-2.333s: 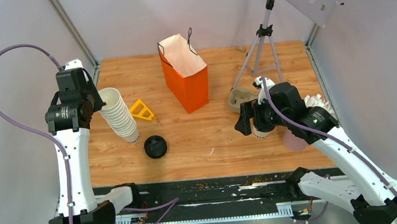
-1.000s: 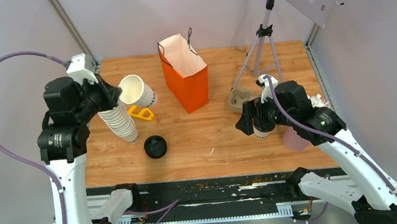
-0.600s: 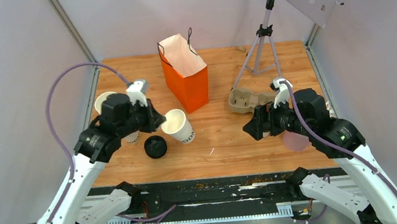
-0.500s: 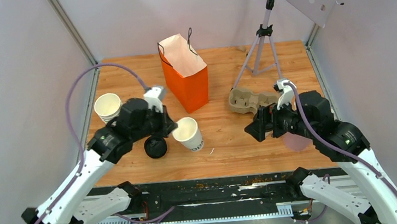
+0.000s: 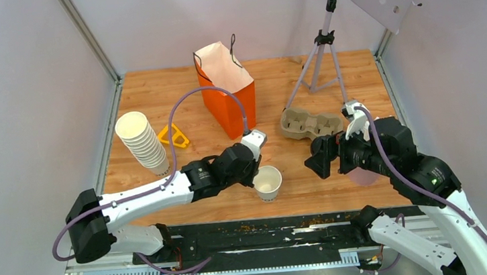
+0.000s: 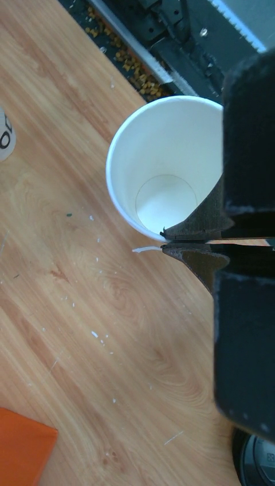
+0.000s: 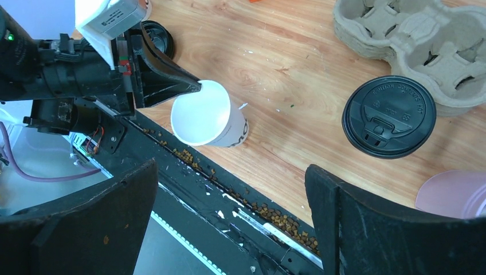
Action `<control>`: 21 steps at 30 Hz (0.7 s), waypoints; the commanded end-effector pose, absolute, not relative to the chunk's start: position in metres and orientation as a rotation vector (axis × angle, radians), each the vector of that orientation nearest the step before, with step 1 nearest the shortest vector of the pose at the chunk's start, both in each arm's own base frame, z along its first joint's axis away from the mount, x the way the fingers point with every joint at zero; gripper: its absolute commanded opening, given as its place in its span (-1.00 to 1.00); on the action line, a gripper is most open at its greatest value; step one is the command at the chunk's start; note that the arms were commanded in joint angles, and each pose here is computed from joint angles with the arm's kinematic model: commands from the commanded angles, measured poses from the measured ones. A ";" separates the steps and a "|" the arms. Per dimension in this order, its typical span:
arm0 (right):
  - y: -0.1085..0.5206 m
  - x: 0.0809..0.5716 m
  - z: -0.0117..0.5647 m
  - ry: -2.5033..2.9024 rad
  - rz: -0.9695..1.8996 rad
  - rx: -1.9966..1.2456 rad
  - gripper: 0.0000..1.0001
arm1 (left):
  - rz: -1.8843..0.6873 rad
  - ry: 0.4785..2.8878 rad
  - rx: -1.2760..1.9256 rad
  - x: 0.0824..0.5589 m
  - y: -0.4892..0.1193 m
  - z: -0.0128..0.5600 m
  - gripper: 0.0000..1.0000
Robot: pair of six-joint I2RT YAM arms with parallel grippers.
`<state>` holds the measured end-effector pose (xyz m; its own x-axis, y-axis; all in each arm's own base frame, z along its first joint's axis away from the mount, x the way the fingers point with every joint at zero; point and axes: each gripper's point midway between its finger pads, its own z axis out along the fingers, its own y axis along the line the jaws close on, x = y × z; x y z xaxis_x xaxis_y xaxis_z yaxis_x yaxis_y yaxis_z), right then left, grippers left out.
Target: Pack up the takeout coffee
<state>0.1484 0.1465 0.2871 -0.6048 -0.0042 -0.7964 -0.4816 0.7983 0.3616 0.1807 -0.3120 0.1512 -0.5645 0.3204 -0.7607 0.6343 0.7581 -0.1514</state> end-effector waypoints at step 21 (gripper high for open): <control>0.123 0.125 0.268 2.184 0.656 -0.333 1.00 | -0.390 2.082 0.543 0.206 -0.281 0.185 0.19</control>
<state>0.1287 0.1261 0.2711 -0.6273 -0.0365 -0.7779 -0.4567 0.8263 0.3295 0.1990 -0.3013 0.1374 -0.5041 0.2858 -0.8150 0.5901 0.8030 -0.0834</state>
